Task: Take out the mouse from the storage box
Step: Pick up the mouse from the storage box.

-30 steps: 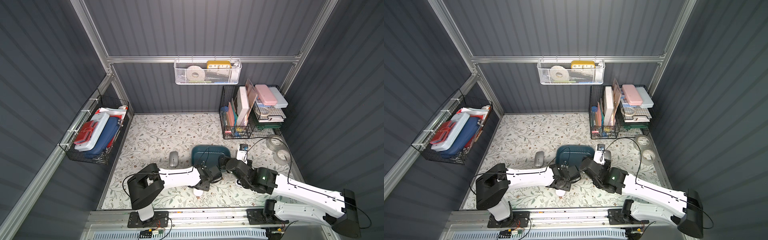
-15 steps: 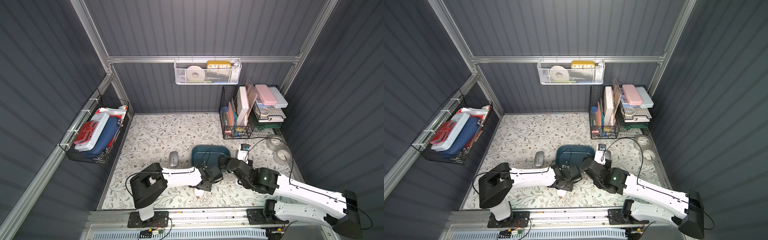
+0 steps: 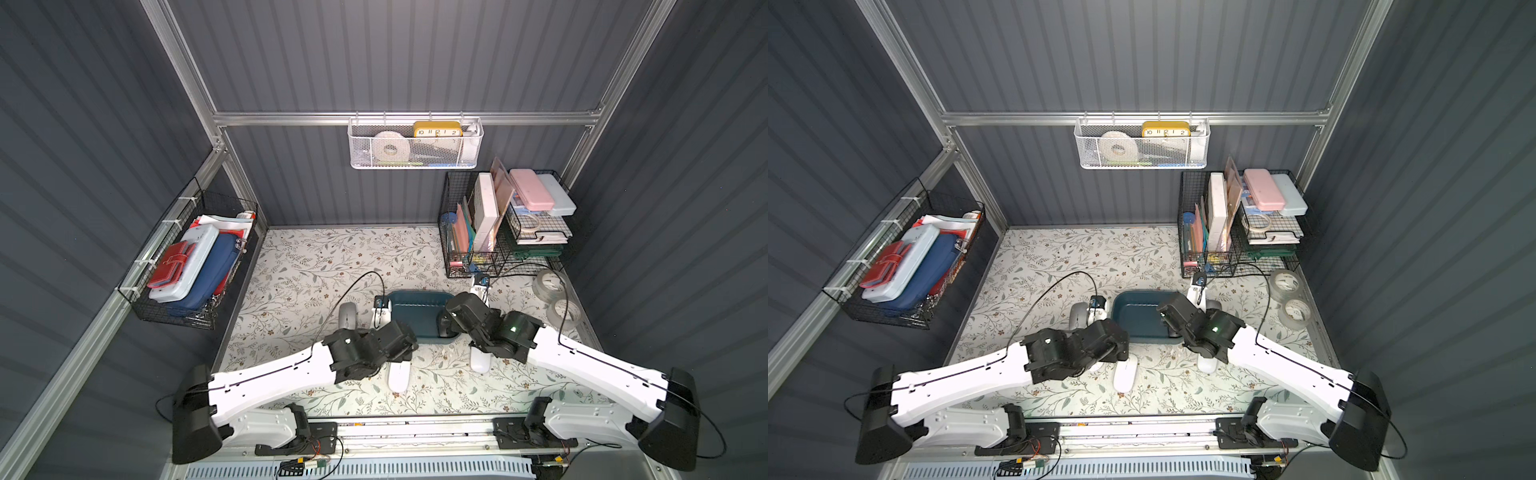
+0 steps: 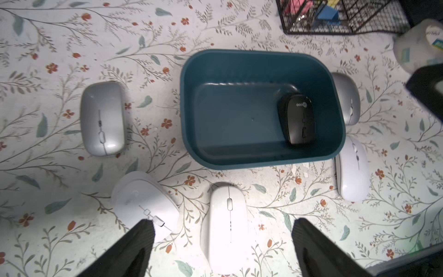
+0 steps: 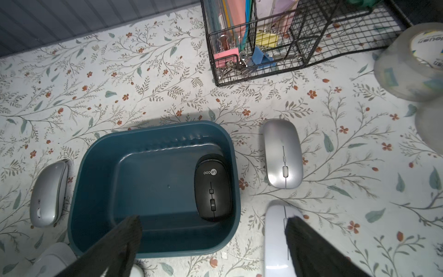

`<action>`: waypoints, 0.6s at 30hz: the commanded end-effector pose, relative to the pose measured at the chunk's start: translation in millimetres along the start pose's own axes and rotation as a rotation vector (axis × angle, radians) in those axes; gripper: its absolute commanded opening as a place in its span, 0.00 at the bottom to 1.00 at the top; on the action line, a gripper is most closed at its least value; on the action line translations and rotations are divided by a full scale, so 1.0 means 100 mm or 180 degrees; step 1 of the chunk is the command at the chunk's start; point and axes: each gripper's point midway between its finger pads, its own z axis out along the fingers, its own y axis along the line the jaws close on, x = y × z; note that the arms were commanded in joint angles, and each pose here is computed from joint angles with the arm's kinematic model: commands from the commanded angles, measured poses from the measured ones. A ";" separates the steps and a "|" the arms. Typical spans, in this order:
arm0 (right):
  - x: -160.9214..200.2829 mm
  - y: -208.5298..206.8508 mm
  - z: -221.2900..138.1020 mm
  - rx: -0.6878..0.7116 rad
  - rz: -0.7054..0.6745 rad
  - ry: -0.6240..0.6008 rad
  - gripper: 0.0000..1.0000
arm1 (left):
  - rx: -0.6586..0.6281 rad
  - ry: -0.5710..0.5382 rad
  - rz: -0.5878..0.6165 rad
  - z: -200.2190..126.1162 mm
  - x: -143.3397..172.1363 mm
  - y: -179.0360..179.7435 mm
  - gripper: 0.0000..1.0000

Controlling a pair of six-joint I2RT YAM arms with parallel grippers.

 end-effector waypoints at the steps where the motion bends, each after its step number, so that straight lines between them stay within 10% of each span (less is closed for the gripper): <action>1: 0.12 0.12 0.12 0.0006 -0.0211 0.0311 0.99 | -0.0209 -0.0243 -0.0118 -0.06 -0.05 0.27 0.97; 18: 0.51 0.39 0.84 0.0374 -0.0580 0.1296 0.99 | -0.0278 -0.0338 -0.0360 -0.08 0.10 0.56 0.99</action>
